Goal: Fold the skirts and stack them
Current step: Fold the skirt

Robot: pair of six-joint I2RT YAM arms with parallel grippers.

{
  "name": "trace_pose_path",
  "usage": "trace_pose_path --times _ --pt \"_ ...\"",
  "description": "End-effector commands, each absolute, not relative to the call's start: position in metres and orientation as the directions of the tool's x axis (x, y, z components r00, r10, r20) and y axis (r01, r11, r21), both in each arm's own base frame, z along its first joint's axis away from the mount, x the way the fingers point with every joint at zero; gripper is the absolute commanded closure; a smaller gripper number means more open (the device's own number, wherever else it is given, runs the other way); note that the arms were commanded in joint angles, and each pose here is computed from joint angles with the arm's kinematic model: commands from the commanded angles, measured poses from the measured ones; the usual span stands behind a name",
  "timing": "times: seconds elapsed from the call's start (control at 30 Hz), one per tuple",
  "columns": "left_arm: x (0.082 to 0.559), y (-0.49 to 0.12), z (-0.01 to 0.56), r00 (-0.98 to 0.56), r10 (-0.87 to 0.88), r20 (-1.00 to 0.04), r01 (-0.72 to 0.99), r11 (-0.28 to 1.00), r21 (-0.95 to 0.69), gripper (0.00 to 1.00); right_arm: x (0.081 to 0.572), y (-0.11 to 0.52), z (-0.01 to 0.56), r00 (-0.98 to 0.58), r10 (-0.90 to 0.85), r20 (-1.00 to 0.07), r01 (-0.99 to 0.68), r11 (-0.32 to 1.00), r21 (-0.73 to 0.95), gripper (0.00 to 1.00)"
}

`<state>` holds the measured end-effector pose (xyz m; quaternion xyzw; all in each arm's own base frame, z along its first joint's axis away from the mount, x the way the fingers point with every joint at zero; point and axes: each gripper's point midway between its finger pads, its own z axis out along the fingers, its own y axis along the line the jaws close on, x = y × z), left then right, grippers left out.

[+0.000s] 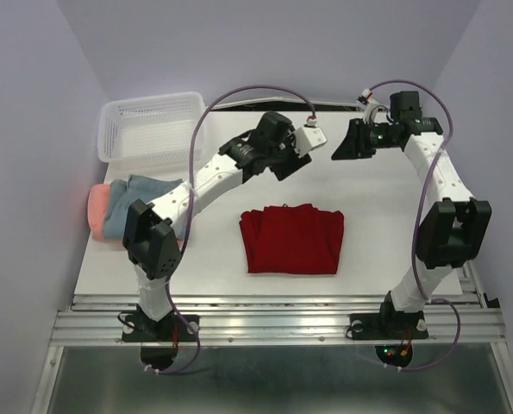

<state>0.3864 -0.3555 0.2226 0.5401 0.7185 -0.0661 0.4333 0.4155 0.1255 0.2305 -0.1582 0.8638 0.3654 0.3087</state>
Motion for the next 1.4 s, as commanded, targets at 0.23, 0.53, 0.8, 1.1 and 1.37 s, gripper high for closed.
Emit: trace_pose_path --times 0.23,0.53,0.8,1.1,1.37 --pt "0.233 -0.347 0.185 -0.501 0.397 -0.769 0.861 0.321 -0.395 0.52 0.283 0.201 0.174 -0.862 -0.232 -0.45 -0.506 0.394 0.767 0.55" --pt "0.27 -0.321 0.085 -0.746 0.305 -0.592 0.656 0.483 -0.58 0.59 0.294 0.187 0.063 -0.932 -0.249 -0.265 -0.361 0.554 0.75 0.59" --pt "0.328 -0.319 0.07 -0.733 0.27 -0.625 0.646 0.566 -0.513 0.61 0.352 0.159 0.028 -0.931 -0.197 -0.307 -0.349 0.728 0.59 0.63" --pt "0.355 -0.278 0.214 -0.379 0.185 -0.907 0.721 0.673 -0.164 0.18 0.381 0.178 0.174 -0.819 -0.081 -0.569 -0.426 0.749 0.507 0.45" --pt "0.351 -0.194 0.268 -0.414 -0.018 -0.91 0.515 0.82 -0.25 0.01 0.389 0.222 0.207 -0.682 -0.173 -0.711 -0.464 0.853 0.238 0.2"
